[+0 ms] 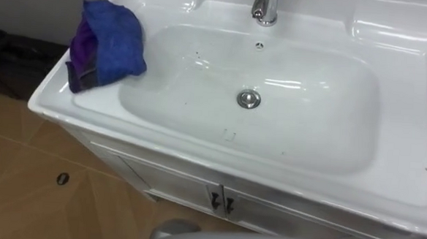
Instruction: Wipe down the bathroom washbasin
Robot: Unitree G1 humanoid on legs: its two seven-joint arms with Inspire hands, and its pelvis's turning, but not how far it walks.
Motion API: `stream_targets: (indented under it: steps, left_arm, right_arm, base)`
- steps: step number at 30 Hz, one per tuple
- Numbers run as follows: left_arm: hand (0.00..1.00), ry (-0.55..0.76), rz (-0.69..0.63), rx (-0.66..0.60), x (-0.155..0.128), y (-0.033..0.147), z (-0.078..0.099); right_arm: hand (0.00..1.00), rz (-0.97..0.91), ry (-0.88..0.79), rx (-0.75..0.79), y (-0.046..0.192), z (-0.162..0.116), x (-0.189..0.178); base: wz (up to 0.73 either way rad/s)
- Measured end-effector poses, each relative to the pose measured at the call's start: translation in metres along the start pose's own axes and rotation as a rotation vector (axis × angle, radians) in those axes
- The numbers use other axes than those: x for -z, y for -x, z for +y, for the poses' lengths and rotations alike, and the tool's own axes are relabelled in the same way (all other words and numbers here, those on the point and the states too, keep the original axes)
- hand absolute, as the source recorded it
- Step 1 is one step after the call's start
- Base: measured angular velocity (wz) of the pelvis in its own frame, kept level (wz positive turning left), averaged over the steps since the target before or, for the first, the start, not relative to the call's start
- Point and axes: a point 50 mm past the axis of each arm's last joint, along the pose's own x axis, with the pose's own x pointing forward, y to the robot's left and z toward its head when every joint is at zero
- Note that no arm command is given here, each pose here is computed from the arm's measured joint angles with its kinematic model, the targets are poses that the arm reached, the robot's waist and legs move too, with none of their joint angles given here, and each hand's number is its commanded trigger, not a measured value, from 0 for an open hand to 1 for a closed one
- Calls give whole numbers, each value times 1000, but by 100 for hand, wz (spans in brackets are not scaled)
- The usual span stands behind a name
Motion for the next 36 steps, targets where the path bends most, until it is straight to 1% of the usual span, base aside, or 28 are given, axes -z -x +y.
stream_targets:
  steps: [2, 3, 7, 11, 15, 16, 17, 18, 20, 21, 22, 23, 25, 31, 33, 36]
  left_arm:
    - [0, -45, 60, 13, 18, 8, -4]
    - [0, -55, 68, 18, 20, 9, -6]
    - [0, -140, 76, 71, 38, 26, -14]
    - [0, -187, 72, 151, 46, 40, -25]
    - [0, -247, 51, 312, 52, 57, -41]
    - [0, -271, 36, 382, 53, 65, -48]
    - [0, -294, 19, 451, 53, 72, -55]
    - [0, -309, 6, 487, 54, 76, -58]
    - [0, -345, -22, 629, 53, 91, -71]
    - [0, -349, -23, 663, 52, 95, -75]
    - [0, -353, -30, 723, 50, 102, -81]
    - [0, -352, -35, 748, 48, 104, -84]
    - [0, -344, -60, 827, 38, 112, -95]
    - [0, -301, -84, 968, 17, 119, -113]
    - [0, -294, -85, 1002, 15, 121, -115]
    - [0, -308, -65, 1049, 20, 124, -115]
  right_arm:
    - [0, 0, 2, 0, 0, -1, 0]
    - [0, 1, 2, 0, 0, -1, 1]
    - [0, 6, 0, -5, 0, -1, 2]
    - [0, -8, -27, -22, 0, 1, 0]
    - [0, -27, -36, -61, -1, 1, -5]
    - [0, -24, -47, -71, -1, 2, -5]
    - [0, -32, -58, -88, -1, 4, -8]
    - [0, -34, -64, -98, -1, 5, -8]
    - [0, -31, -76, -143, -1, 13, -9]
    - [0, -32, -82, -154, -1, 15, -9]
    - [0, -32, -89, -174, -1, 17, -10]
    - [0, -29, -90, -182, -1, 18, -10]
    - [0, -22, -90, -212, -1, 22, -9]
    - [0, -11, -85, -230, -2, 26, -11]
    - [0, -7, -85, -232, -2, 26, -11]
    - [0, 5, -88, -238, -2, 28, -11]
  base:
    - [9]
    - [11]
    - [2]
    - [-1]
    - [2]
    - [0]
    - [-5]
    - [-5]
    - [-2]
    - [0]
    - [0]
    - [0]
    - [-7]
    - [-18]
    - [-12]
    - [-3]
